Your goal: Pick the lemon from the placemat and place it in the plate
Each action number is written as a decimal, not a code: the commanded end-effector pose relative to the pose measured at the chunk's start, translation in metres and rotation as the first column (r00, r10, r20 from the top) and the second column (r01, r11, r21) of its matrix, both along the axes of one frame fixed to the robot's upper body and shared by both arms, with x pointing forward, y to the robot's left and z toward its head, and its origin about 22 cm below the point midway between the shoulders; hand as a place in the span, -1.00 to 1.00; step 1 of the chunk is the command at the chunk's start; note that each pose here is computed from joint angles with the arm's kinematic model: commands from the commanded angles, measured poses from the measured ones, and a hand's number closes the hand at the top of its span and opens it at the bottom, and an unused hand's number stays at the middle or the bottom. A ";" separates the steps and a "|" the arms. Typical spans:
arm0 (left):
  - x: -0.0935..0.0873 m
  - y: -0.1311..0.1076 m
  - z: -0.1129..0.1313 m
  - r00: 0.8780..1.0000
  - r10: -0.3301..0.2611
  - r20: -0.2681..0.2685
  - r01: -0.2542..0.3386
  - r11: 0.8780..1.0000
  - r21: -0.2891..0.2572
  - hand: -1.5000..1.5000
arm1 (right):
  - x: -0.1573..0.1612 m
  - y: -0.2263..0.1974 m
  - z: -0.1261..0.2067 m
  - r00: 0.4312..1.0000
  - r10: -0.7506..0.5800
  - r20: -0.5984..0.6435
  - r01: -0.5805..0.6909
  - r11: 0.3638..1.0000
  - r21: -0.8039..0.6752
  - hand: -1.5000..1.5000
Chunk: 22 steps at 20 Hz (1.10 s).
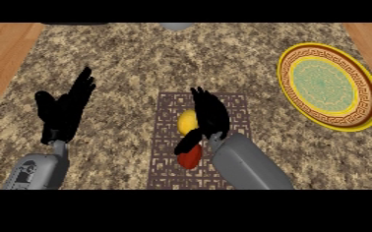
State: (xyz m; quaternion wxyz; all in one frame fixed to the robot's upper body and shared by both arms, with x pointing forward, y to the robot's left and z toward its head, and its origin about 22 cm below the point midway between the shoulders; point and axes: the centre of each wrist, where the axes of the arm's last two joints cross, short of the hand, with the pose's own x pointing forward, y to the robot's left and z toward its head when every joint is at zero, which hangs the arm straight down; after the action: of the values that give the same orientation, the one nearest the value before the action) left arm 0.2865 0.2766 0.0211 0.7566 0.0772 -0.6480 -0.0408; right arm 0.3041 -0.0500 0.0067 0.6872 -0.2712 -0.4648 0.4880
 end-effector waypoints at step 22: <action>-0.017 0.028 -0.015 0.999 0.041 -0.014 -0.041 0.999 0.000 0.00 | -0.057 -0.095 -0.007 0.803 0.572 0.166 -0.586 0.809 0.045 1.00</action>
State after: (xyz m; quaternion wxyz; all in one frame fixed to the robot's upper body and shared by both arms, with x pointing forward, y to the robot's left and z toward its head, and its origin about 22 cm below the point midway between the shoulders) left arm 0.2834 0.2975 0.0134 0.7622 0.0867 -0.6409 -0.0294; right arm 0.2718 -0.1057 -0.0069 0.5464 -0.1393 -0.5674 0.6001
